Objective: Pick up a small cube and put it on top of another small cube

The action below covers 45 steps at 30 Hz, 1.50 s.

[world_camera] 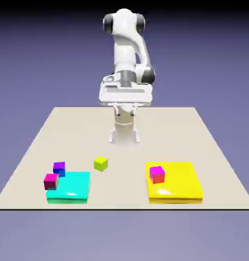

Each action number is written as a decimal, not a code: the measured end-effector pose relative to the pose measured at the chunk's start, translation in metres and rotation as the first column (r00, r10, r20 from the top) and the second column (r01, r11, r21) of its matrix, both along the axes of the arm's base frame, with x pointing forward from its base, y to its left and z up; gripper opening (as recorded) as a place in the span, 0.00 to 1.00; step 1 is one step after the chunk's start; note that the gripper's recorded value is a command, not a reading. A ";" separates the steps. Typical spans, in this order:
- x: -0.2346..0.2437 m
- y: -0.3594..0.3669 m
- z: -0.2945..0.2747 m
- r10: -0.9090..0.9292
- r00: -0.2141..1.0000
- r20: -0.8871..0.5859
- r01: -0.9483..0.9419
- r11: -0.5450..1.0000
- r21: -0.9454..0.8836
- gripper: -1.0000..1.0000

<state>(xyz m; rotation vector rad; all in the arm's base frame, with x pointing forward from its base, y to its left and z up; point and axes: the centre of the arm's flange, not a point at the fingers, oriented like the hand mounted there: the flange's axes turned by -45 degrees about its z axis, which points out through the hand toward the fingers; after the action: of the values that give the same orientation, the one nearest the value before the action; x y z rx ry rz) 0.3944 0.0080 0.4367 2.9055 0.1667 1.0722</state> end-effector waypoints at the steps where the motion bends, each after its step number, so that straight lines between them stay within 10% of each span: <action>1: 0.003 0.002 -0.018 0.031 0.997 -0.075 -0.034 0.999 -0.039 0.50; 8: -0.002 0.005 -0.141 0.156 0.798 -0.582 -0.334 0.918 -0.212 0.50; 19: -0.072 -0.035 -0.288 -0.008 0.100 -0.995 -0.786 0.613 -0.083 0.50; 25: -0.087 -0.060 -0.333 -0.010 0.100 -0.995 -0.786 0.612 -0.085 0.50; 26: -0.092 -0.065 -0.343 -0.008 0.099 -0.995 -0.786 0.613 -0.083 0.00; 34: -0.072 -0.035 -0.288 -0.007 0.097 -0.995 -0.785 0.614 -0.081 0.00; 45: 0.015 0.120 -0.229 0.031 0.082 -0.996 -0.983 0.169 -0.076 0.00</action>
<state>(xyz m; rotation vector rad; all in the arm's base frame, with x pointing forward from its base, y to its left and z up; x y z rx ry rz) 0.4095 0.1284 0.2080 1.8256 1.6702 -0.8035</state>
